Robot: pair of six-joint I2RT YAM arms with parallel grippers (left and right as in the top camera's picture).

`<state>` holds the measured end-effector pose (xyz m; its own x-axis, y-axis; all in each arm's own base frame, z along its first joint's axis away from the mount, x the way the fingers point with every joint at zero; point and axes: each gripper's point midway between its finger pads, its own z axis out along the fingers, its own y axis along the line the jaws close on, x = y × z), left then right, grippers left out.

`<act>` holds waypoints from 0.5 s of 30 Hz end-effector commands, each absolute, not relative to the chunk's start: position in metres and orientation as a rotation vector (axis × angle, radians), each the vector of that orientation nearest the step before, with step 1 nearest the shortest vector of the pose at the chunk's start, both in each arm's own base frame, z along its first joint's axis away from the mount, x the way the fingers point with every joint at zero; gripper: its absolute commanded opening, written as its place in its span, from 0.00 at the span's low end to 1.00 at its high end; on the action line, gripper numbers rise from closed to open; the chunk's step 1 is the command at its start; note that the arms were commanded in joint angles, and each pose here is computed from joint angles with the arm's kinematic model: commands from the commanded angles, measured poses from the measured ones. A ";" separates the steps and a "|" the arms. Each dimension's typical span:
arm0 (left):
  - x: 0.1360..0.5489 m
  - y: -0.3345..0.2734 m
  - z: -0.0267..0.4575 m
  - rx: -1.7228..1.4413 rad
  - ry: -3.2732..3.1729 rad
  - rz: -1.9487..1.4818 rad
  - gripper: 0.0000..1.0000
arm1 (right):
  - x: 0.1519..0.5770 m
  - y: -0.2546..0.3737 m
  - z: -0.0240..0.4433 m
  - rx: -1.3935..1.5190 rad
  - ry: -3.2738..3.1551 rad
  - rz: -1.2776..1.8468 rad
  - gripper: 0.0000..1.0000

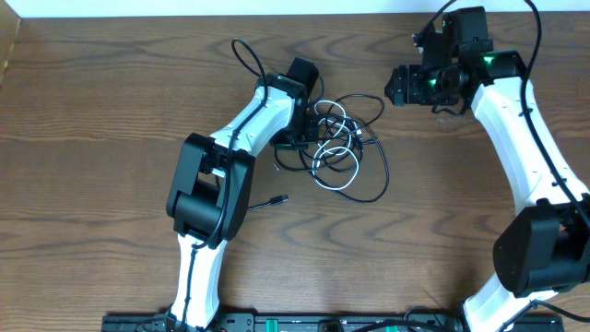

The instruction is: Untangle cables

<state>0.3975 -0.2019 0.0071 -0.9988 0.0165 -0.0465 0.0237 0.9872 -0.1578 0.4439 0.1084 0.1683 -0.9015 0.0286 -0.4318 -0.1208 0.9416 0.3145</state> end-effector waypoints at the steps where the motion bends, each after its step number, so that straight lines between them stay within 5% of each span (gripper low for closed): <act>1: 0.409 -0.208 0.055 0.073 2.975 -0.317 0.07 | 0.443 0.113 0.166 -0.074 2.656 0.475 0.75; 15: 0.396 -0.231 0.165 0.157 2.764 -0.625 0.07 | 0.447 0.149 0.175 -0.243 2.580 0.498 0.73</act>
<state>0.3991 -0.2239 0.1599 -0.9474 0.0184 -0.3194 0.1413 0.9198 -0.3660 0.4499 0.1388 0.1763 -0.8678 -0.0363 -0.4956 -0.2141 0.9273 0.3071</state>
